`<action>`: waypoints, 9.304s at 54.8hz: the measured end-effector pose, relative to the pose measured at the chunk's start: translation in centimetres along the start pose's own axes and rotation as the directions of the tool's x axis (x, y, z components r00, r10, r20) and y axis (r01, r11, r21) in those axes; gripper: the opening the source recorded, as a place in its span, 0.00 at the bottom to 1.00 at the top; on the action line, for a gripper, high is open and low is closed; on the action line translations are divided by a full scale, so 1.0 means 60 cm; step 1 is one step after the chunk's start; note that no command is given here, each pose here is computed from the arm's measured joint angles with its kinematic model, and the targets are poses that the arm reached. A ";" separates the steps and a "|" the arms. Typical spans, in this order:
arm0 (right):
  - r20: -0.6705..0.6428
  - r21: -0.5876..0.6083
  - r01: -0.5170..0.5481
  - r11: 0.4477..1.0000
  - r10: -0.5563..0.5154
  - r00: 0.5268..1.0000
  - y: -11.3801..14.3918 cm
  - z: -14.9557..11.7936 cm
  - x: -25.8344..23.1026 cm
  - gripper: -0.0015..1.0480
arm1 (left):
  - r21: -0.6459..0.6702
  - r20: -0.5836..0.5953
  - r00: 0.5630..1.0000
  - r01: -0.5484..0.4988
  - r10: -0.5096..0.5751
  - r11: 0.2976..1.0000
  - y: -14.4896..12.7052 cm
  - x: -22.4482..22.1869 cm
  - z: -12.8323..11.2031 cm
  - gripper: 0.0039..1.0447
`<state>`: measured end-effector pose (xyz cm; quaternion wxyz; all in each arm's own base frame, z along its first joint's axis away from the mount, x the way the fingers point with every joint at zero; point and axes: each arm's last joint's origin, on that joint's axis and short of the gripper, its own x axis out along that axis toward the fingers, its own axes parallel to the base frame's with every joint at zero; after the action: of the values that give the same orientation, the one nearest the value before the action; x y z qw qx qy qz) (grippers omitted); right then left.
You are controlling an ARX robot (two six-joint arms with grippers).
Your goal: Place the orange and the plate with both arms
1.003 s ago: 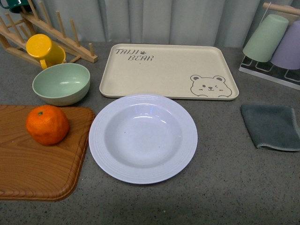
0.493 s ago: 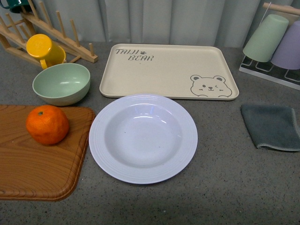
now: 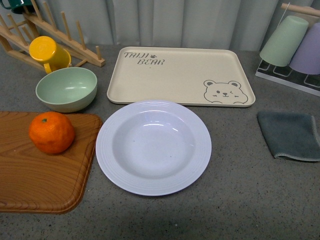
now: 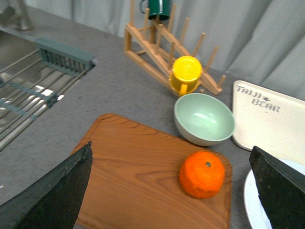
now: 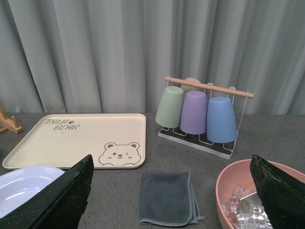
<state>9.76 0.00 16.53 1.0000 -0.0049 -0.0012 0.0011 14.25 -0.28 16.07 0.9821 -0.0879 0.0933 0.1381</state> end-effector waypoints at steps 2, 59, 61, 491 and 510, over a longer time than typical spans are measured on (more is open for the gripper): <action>0.000 0.000 0.000 1.000 0.000 1.000 0.000 0.000 0.000 0.91 | -0.004 -0.004 1.000 0.021 -0.021 1.000 -0.006 0.012 0.001 0.94; 0.000 0.000 0.001 1.000 -0.001 1.000 0.000 0.000 0.000 0.91 | 0.029 -0.446 0.867 0.265 -0.225 0.964 -0.068 0.249 -0.123 0.94; 0.000 0.000 0.001 1.000 -0.001 1.000 0.000 0.000 0.000 0.91 | 0.028 -0.448 0.865 0.265 -0.225 0.964 -0.068 0.252 -0.124 0.94; -0.198 0.979 0.124 0.163 0.598 0.776 0.179 -0.236 0.430 0.01 | 0.194 0.173 0.940 0.259 -0.292 0.946 0.024 -0.074 0.003 0.94; -0.220 0.975 0.176 0.133 0.513 0.830 0.245 -0.250 0.492 0.01 | 0.194 0.173 0.940 0.259 -0.292 0.946 0.024 -0.074 0.003 0.94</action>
<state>39.27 14.63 1.46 0.7075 0.6434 0.2666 0.1202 9.68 -0.03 16.97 1.0000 -0.0026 -0.0077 -0.0014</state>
